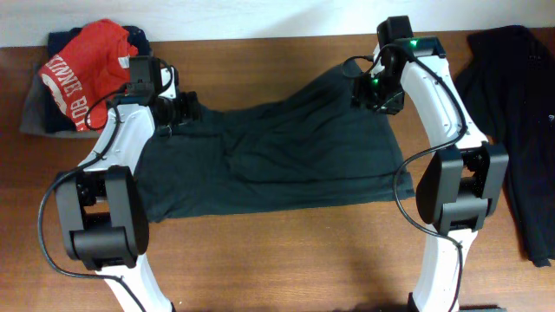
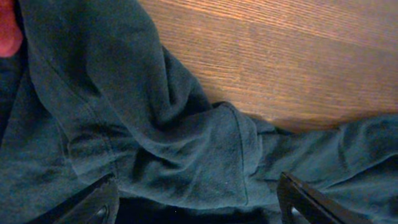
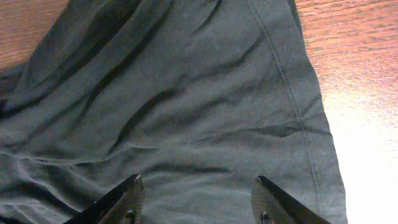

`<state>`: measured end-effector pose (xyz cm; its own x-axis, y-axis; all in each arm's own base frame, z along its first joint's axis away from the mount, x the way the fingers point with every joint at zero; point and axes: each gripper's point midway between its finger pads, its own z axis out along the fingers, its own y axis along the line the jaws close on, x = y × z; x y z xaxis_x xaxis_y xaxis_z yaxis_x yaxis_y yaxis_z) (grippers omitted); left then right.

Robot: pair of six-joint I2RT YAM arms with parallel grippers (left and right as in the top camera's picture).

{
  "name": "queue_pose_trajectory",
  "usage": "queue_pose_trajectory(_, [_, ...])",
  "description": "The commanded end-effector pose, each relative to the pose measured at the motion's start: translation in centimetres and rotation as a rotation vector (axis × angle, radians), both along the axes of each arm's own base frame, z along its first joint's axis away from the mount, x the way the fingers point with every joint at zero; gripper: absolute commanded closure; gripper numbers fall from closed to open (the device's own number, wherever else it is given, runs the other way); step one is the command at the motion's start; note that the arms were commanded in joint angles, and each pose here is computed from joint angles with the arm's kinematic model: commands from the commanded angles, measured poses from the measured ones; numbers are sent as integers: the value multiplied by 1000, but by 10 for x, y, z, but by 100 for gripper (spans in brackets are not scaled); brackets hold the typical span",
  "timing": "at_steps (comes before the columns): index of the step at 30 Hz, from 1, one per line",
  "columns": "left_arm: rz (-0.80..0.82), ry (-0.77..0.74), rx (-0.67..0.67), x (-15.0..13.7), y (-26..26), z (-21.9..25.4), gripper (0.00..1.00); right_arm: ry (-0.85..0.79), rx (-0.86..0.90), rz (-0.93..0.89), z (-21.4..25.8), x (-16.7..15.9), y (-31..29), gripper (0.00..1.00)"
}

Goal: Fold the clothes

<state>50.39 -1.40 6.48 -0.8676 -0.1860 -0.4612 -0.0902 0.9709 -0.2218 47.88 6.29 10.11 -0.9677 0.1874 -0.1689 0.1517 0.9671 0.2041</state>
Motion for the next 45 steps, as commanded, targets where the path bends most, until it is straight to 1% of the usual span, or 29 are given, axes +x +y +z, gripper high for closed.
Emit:
queue_pose_trajectory(1, [107, 13, -39, 4, 12, -3, 22, 15, -12, -3, -3, -3, -1, 40])
queue_pose_trajectory(4, [165, 20, -64, 4, 22, -3, 23, 21, -12, -3, -5, -4, -1, 40])
queue_pose_trajectory(9, [177, 25, -65, 4, 25, -6, 23, 30, -12, -3, -9, -6, -1, 40])
queue_pose_trajectory(15, [242, 59, -79, 5, 29, -26, 26, 32, -9, -3, -9, -7, 0, 40])
queue_pose_trajectory(20, [247, 87, -79, 3, 29, -40, 26, 39, -10, -2, -9, -8, 0, 40])
queue_pose_trajectory(32, [291, 82, -90, 4, 38, -40, 28, 33, -10, -3, -9, -7, 0, 41])
queue_pose_trajectory(35, [291, 77, -91, 5, 38, -39, 52, -9, -5, -13, -7, 3, 0, 41])
queue_pose_trajectory(36, [291, 77, -90, 5, 38, -39, 57, -26, -3, -25, -6, 8, 0, 40])
queue_pose_trajectory(38, [291, 76, -90, 5, 38, -39, 74, -86, 5, -37, -2, 23, 1, 35])
queue_pose_trajectory(39, [291, 75, -90, 6, 38, -39, 79, -123, 10, -38, 1, 31, 2, 33])
queue_pose_trajectory(41, [291, 75, -90, 6, 38, -39, 86, -192, 23, -60, 8, 48, 3, 31])
queue_pose_trajectory(43, [291, 75, -90, 6, 38, -39, 89, -267, 41, -85, 17, 65, 4, 31])
queue_pose_trajectory(45, [291, 74, -91, 6, 38, -39, 89, -352, 63, -86, 28, 83, 7, 31])
